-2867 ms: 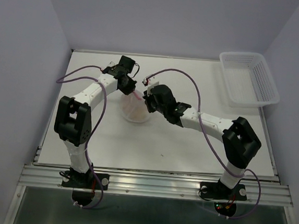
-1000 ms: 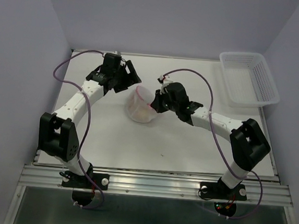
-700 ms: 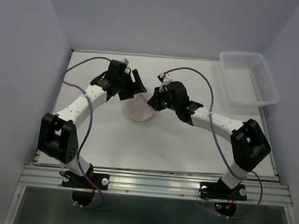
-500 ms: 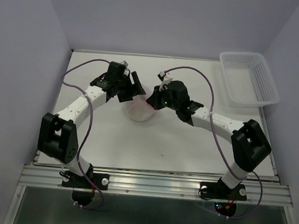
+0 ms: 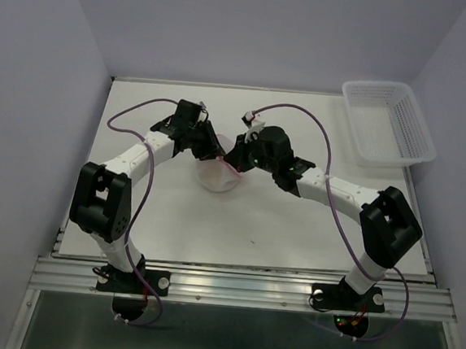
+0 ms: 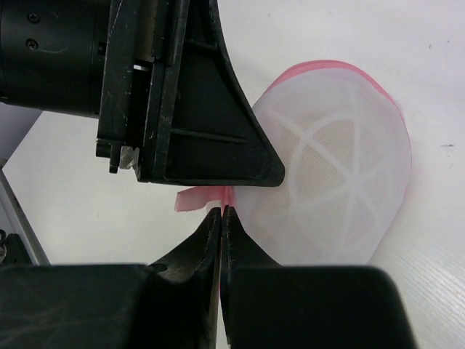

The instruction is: Unzip the laundry bag and remove the bra

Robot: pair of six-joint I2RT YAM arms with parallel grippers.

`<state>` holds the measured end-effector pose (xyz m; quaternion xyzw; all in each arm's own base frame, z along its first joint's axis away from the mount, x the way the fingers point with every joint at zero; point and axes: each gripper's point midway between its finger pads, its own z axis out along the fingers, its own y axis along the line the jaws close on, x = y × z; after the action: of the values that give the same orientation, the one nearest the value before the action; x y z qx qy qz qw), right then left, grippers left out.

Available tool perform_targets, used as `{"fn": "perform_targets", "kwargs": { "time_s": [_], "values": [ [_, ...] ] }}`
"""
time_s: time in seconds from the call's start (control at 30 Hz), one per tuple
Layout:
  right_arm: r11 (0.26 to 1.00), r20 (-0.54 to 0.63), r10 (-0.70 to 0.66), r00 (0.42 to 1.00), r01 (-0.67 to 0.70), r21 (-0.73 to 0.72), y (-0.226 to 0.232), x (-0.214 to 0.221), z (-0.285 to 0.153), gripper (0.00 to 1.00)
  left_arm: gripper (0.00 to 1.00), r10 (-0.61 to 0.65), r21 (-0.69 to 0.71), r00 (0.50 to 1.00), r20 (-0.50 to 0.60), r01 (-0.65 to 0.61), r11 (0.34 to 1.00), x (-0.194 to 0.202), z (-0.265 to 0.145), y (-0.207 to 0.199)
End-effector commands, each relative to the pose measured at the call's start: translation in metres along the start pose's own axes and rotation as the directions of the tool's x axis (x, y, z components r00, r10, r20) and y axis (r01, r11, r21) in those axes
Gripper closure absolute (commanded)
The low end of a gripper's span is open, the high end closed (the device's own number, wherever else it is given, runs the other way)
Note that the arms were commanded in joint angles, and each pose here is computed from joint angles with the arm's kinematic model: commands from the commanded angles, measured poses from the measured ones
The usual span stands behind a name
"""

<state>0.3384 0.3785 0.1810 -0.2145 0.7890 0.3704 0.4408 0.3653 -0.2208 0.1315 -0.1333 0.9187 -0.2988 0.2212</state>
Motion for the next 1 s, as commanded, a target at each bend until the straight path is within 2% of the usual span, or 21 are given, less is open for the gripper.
{"fn": "perform_targets", "kwargs": {
  "time_s": [0.0, 0.07, 0.1, 0.2, 0.37, 0.6, 0.97],
  "values": [
    [0.998, 0.104, -0.030, 0.994, 0.035, -0.043, 0.017, -0.038, 0.003, 0.99, 0.78, 0.032, 0.062, 0.999, 0.042, -0.035, 0.997, -0.011, -0.010, -0.020],
    [0.999, 0.102, -0.028, 0.994, 0.033, -0.041, 0.016, -0.036, 0.003, 0.99, 0.97, 0.029, 0.056, 0.999, 0.041, -0.031, 0.998, -0.012, -0.009, -0.020],
    [0.999, 0.097, -0.027, 0.995, 0.031, -0.037, 0.015, -0.034, 0.002, 0.99, 1.00, 0.024, 0.050, 0.999, 0.035, -0.026, 0.998, -0.012, -0.007, -0.018],
    [1.000, 0.091, -0.027, 0.996, 0.029, -0.011, 0.009, -0.029, 0.000, 0.99, 1.00, 0.022, 0.050, 0.999, 0.041, -0.024, 0.998, -0.015, -0.007, -0.020],
    [0.991, 0.095, -0.021, 0.995, 0.008, 0.132, -0.018, -0.021, -0.009, 0.99, 1.00, 0.010, 0.045, 0.998, 0.064, -0.013, 0.999, -0.026, -0.010, -0.020],
    [0.962, 0.073, 0.010, 0.997, -0.030, 0.272, -0.048, 0.001, -0.016, 0.99, 1.00, -0.067, 0.052, 0.994, 0.086, 0.063, 0.997, -0.045, -0.016, 0.002],
    [0.920, 0.070, 0.044, 0.997, -0.068, 0.386, -0.095, 0.010, -0.030, 0.99, 1.00, -0.127, 0.058, 0.987, 0.100, 0.121, 0.991, -0.062, -0.025, 0.026]
  ]
}}
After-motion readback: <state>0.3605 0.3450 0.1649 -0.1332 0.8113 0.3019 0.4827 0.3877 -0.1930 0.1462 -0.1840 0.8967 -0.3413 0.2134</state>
